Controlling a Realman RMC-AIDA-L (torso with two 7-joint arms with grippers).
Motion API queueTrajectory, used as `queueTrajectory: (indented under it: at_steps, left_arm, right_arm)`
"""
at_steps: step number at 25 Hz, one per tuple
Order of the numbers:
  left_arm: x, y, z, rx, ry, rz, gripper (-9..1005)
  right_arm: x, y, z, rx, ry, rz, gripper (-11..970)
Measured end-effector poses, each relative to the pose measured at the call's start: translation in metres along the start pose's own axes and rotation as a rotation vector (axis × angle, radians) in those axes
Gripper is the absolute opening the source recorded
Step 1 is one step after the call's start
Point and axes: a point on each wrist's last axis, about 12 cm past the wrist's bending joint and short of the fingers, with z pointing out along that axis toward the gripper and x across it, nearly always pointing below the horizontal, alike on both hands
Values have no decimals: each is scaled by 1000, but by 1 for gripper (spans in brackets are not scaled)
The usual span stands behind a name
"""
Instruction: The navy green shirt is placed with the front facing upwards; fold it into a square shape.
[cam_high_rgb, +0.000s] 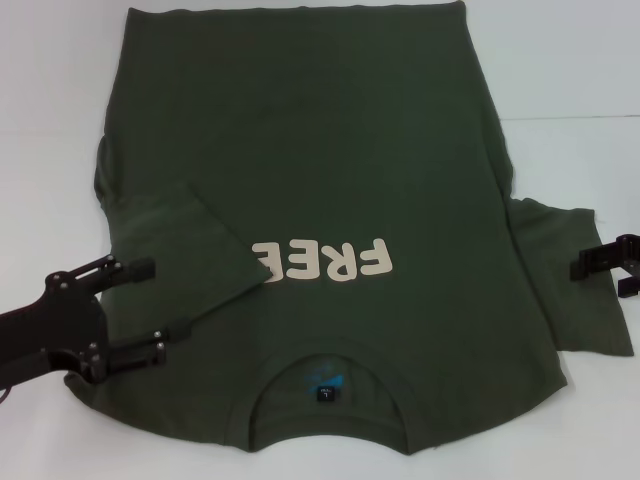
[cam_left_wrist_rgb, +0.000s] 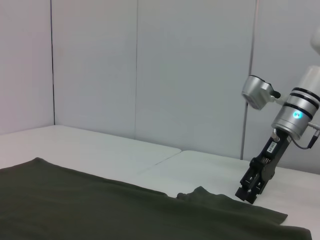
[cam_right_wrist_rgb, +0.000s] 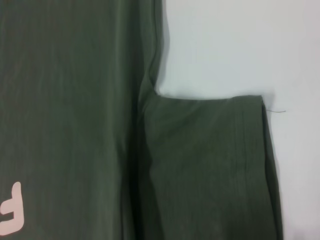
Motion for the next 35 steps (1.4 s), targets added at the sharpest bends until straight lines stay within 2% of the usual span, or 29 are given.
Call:
queueTrajectory:
  at_steps: [24, 29, 35]
  left_arm:
    - [1, 0, 2, 3, -3, -6, 834]
    - [1, 0, 1, -5, -9, -12, 834]
    - [1, 0, -1, -10, -18, -16, 834]
  right_arm:
    - [-1, 1, -1, -53, -11, 23, 837]
    - [-7, -1, -12, -65, -19, 10, 837]
    - [-16, -14, -30, -29, -60, 5, 836]
